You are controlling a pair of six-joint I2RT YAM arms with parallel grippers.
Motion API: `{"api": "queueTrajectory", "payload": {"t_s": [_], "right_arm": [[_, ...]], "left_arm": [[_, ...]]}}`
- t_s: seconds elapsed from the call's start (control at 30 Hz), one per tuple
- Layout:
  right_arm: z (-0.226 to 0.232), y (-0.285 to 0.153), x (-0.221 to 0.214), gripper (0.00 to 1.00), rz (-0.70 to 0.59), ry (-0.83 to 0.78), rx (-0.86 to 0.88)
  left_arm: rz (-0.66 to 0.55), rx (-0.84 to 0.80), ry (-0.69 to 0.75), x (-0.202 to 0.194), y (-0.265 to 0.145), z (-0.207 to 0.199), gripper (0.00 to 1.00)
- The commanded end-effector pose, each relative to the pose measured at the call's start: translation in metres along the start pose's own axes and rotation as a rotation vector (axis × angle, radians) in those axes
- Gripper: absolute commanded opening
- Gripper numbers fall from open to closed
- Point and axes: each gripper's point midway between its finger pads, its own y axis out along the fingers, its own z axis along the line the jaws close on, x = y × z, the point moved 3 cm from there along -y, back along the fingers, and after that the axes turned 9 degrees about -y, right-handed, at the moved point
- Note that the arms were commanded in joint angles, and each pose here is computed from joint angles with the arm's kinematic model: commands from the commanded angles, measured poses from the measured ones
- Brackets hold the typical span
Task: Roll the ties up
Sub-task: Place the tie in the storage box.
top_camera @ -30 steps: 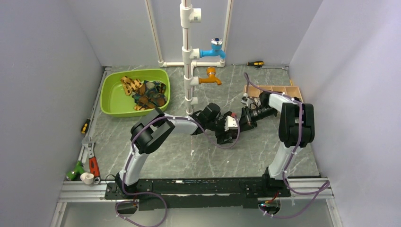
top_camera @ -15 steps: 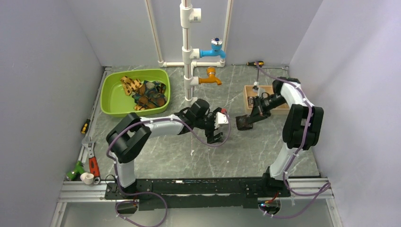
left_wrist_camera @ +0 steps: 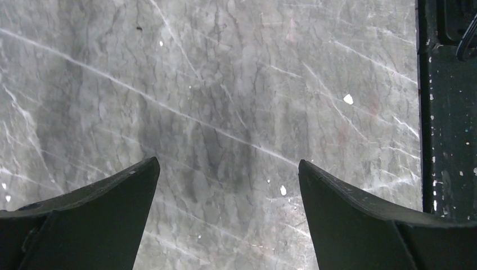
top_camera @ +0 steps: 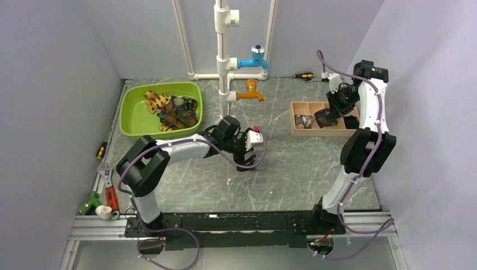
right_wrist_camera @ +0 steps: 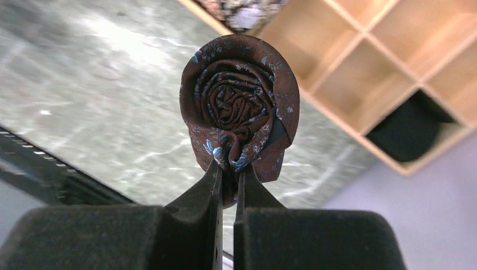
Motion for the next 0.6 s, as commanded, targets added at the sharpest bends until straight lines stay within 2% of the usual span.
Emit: {"api": "queueTrajectory", "payload": {"t_s": [0.0,0.23,0.37,0.47,0.57], "right_arm": [[-0.051,-0.026,0.008,0.00,0.081,-0.295,-0.236],[-0.057,-0.034,0.029,0.00,0.115,-0.713,-0.353],[-0.053,-0.018,0.022,0.00,0.135,-0.940,-0.382],[-0.056,-0.009,0.015,0.00,0.183,-1.048,-0.383],[-0.063,-0.004,0.018,0.00,0.217,-1.074,-0.375]], "left_arm": [[-0.024,-0.006,-0.061,0.008,-0.014,-0.003,0.99],[-0.028,0.024,-0.165,0.002,-0.022,0.008,0.99],[-0.038,0.023,-0.225,0.002,-0.027,0.016,0.99],[-0.039,0.028,-0.263,0.001,-0.030,0.022,0.99],[-0.039,0.027,-0.290,0.001,-0.032,0.024,0.99]]}}
